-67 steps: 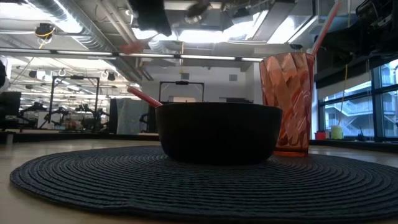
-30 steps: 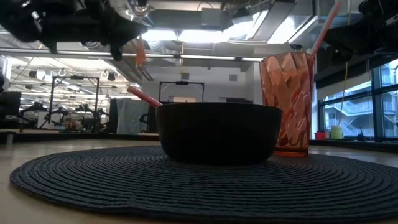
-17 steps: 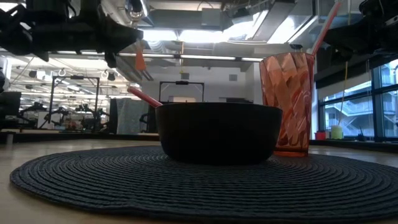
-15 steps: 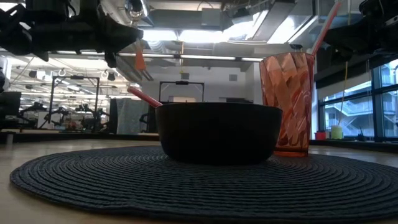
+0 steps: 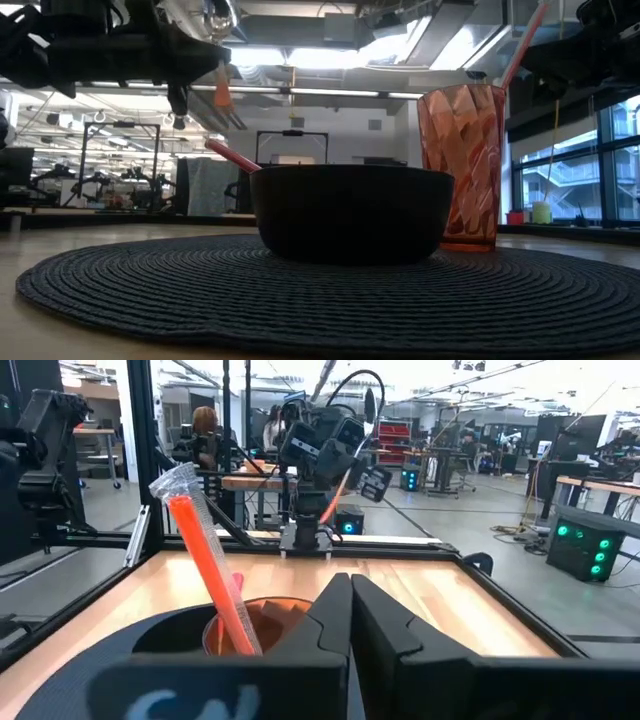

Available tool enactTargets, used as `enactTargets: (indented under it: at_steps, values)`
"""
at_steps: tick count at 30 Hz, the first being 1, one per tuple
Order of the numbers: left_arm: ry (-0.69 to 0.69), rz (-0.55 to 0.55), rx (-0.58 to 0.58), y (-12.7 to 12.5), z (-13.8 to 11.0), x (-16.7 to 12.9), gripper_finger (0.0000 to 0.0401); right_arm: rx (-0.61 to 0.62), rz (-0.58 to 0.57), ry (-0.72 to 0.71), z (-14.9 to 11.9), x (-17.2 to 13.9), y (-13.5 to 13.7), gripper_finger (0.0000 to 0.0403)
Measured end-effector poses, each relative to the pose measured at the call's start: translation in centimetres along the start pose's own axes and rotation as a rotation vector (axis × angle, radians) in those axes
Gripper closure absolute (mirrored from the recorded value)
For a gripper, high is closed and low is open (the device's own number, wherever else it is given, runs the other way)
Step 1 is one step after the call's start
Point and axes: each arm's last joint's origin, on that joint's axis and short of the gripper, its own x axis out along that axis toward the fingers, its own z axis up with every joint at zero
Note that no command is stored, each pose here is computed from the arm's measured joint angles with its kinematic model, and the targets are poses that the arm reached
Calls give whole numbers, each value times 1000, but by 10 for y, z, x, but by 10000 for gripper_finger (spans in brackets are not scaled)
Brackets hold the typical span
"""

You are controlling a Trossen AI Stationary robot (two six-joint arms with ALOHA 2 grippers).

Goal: Pick & Place Utensil
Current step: Put the orange spoon into the black bowl

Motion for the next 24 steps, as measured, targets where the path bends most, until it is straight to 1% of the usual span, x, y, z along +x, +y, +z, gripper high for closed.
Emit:
enactTargets:
  at_steps: [4,7,16,19,24]
  values:
    - [26,-9,-66,-6,-6,1,398,0,4,-3,0,0,0,398]
    - [45,-4,-114,-11,-12,2,398,1,2,-37,4,0,0,398]
    - [166,-75,-265,-31,-31,3,398,-28,0,-63,6,0,0,398]
    - [211,-94,-294,-42,-34,9,398,-29,-1,-67,6,0,0,398]
    - [306,-139,-294,-64,-34,30,398,-33,-1,-66,6,0,0,398]
